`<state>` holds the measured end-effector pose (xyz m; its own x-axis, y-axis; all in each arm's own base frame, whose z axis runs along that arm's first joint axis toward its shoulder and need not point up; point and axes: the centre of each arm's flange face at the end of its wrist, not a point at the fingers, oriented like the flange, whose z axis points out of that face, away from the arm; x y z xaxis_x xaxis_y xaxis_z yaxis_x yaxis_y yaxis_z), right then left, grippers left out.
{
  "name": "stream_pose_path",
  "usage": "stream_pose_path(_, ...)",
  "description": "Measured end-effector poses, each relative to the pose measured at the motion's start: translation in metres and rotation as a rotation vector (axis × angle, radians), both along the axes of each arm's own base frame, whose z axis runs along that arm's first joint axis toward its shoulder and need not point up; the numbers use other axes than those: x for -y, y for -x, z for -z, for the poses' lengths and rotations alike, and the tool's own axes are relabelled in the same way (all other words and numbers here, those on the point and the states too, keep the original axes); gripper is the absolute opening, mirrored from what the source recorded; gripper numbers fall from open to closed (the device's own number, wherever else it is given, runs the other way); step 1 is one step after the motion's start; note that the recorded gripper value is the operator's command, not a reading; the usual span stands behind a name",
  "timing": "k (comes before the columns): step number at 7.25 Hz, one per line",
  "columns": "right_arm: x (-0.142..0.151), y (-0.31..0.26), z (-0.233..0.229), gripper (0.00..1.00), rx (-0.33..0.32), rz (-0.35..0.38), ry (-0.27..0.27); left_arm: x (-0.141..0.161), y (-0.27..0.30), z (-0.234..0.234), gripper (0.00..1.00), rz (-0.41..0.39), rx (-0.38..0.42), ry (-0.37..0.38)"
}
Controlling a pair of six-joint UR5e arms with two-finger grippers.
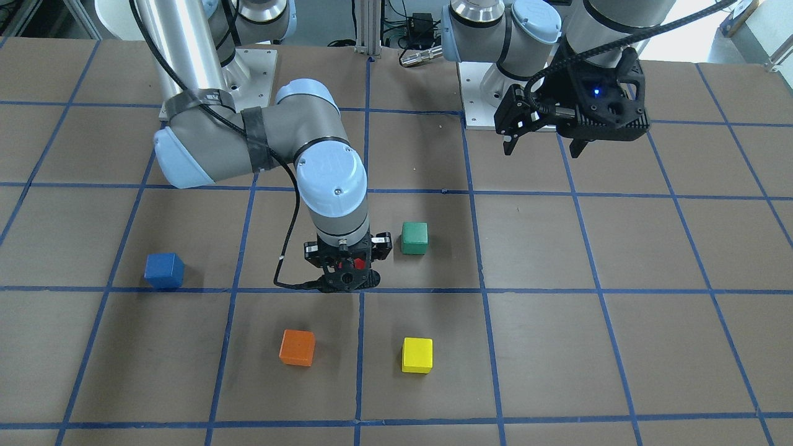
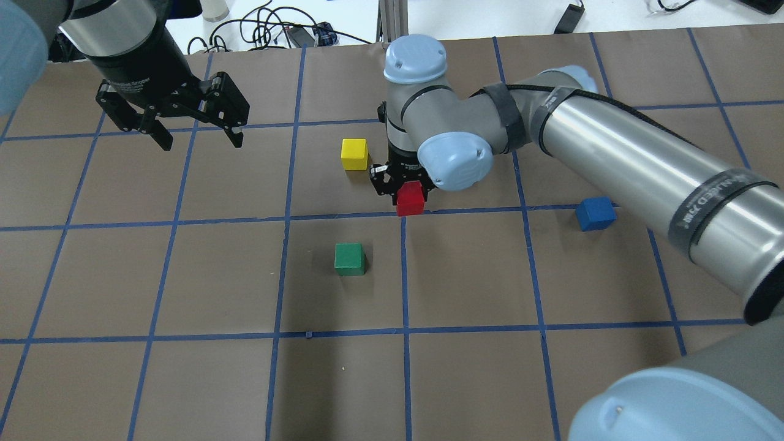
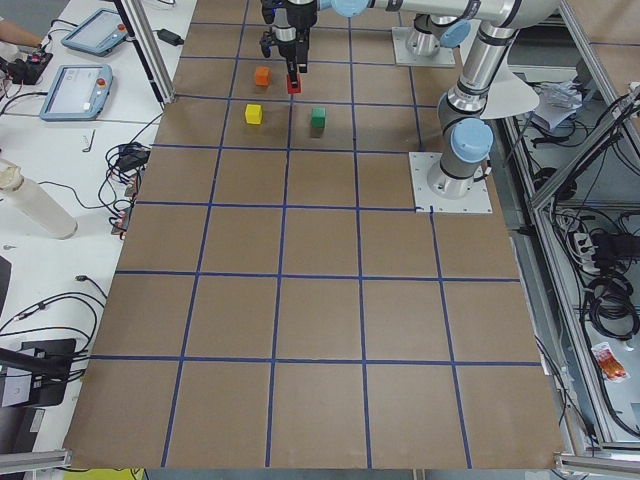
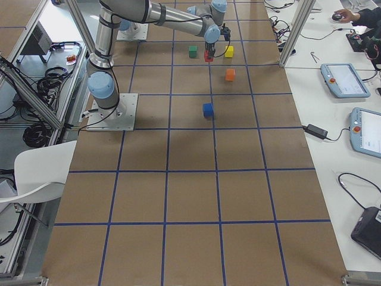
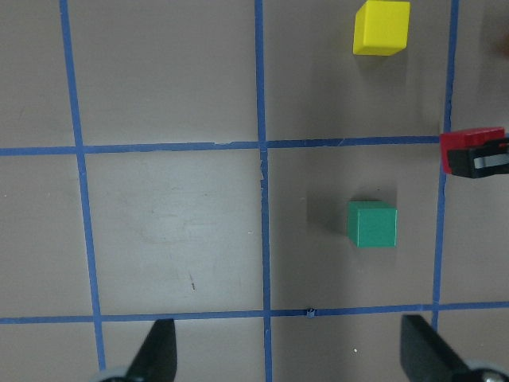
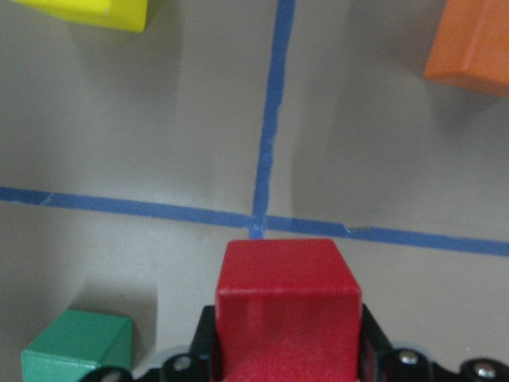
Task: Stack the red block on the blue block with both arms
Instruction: 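Carry the red cube with the right gripper over the blue cube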
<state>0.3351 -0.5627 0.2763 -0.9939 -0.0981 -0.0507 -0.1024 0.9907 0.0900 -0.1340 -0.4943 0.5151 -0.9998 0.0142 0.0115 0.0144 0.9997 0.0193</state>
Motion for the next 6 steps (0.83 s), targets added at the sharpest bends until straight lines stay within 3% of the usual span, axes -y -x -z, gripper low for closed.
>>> stream_pose_path(3,0.034,0.106,-0.063,0.00,-0.013,0.091,-0.054,-0.001,0.002,0.001,1.00,0.006,0.001,-0.002)
stream_pose_path(6,0.044,0.238,-0.078,0.00,-0.021,0.085,-0.101,-0.002,0.002,0.001,1.00,0.009,0.002,-0.002)
